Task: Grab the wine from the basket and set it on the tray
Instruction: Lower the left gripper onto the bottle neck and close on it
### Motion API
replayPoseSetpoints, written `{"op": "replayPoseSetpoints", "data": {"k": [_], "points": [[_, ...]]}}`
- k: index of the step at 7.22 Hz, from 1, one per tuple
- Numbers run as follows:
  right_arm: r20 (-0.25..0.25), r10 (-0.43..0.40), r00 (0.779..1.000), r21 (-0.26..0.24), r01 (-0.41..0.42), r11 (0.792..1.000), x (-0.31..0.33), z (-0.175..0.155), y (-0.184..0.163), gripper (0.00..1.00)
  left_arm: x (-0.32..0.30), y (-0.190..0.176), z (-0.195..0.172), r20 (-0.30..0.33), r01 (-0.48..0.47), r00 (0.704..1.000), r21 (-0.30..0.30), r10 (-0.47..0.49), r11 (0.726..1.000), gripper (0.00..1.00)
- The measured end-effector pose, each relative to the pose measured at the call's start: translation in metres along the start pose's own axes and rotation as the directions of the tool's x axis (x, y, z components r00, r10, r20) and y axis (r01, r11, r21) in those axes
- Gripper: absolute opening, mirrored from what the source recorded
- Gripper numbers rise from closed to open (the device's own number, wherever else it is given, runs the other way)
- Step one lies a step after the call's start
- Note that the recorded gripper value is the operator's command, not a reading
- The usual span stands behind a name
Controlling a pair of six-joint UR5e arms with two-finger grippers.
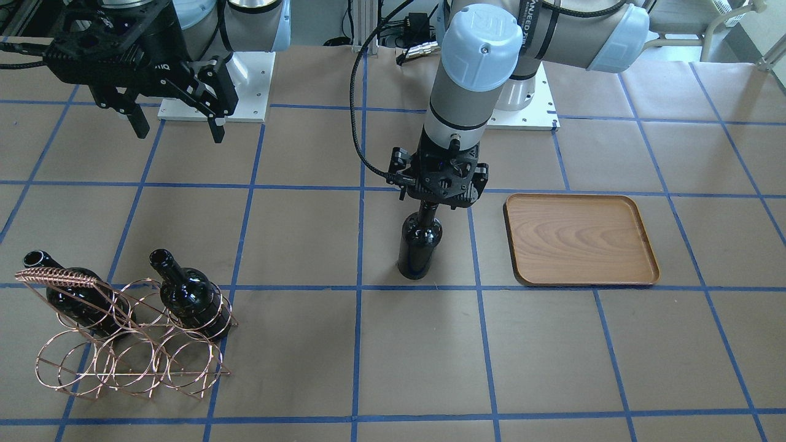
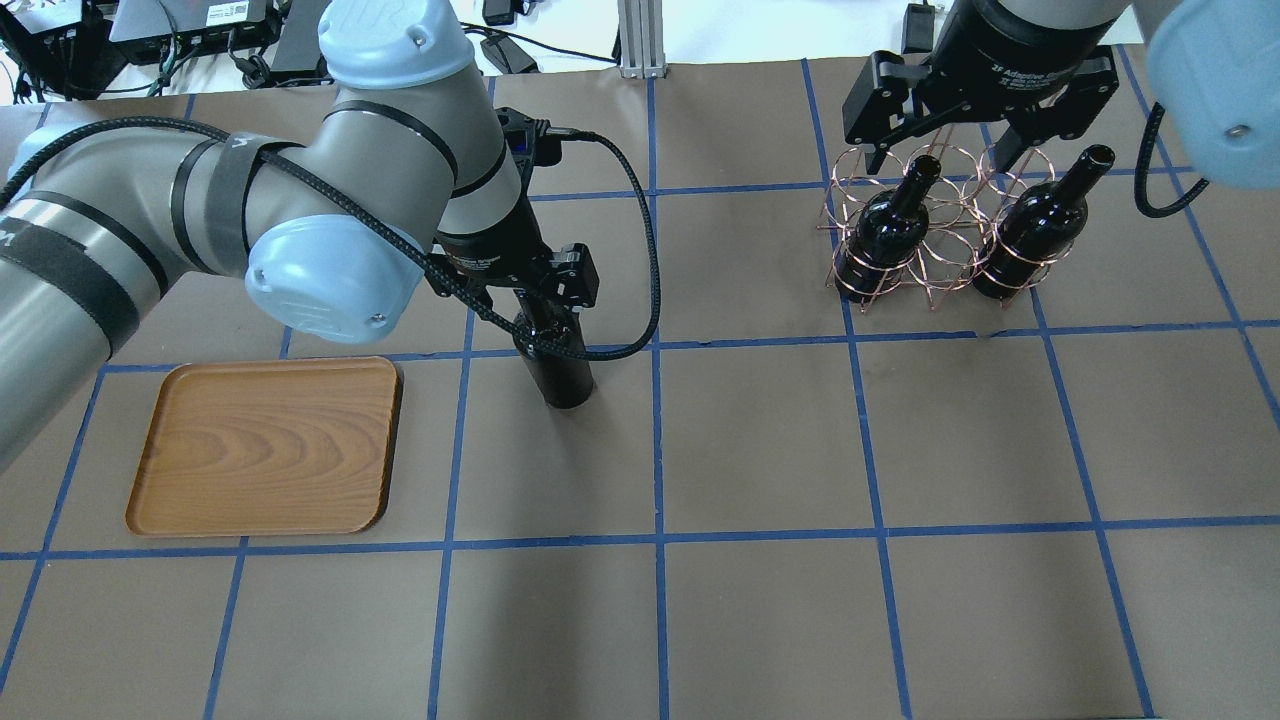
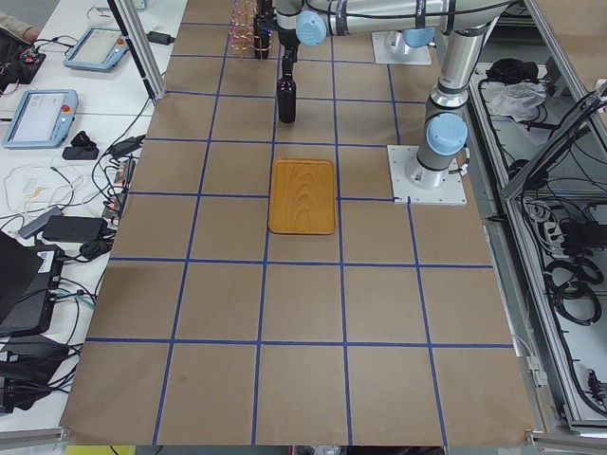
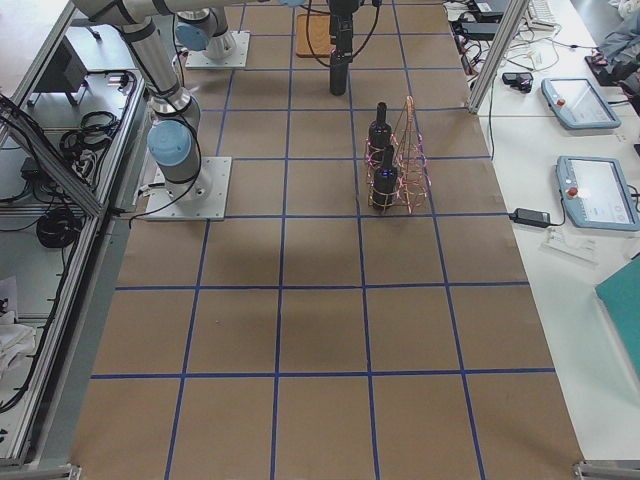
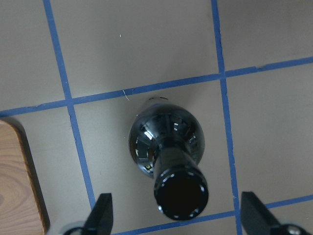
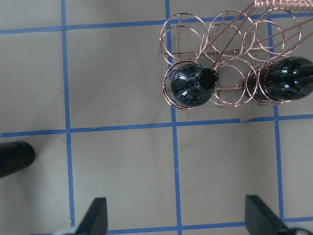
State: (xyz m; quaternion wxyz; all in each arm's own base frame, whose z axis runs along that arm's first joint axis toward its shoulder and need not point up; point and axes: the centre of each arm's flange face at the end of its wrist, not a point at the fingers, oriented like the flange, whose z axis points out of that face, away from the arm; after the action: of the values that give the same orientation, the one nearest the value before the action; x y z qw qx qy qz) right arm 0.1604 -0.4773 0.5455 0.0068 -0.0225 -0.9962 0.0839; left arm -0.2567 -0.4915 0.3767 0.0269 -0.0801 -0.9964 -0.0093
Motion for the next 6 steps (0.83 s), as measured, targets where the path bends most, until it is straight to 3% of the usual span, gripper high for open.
{"op": "replayPoseSetpoints", "data": {"k": [4,5,6], "points": [[0.0,0.0,1.0,-0.001,0.0,1.0,0.0,0.0004,0.0001,1.0,0.001,-0.0081,0.0078,0.001,-0.003,1.0,0.016,0.003,1.0,0.68],[0.001,0.0,1.0,-0.001,0.0,1.0,-0.0001,0.0004,0.0001,1.0,0.0013,-0.0075,0.0082,0.001,-0.007,1.0,0.012,0.007,1.0,0.6],[0.003,0.0,1.0,-0.001,0.0,1.0,-0.0003,0.0006,0.0002,1.0,0.0016,-0.0071,0.0084,0.0,-0.011,1.0,0.009,0.011,1.0,0.44]]}}
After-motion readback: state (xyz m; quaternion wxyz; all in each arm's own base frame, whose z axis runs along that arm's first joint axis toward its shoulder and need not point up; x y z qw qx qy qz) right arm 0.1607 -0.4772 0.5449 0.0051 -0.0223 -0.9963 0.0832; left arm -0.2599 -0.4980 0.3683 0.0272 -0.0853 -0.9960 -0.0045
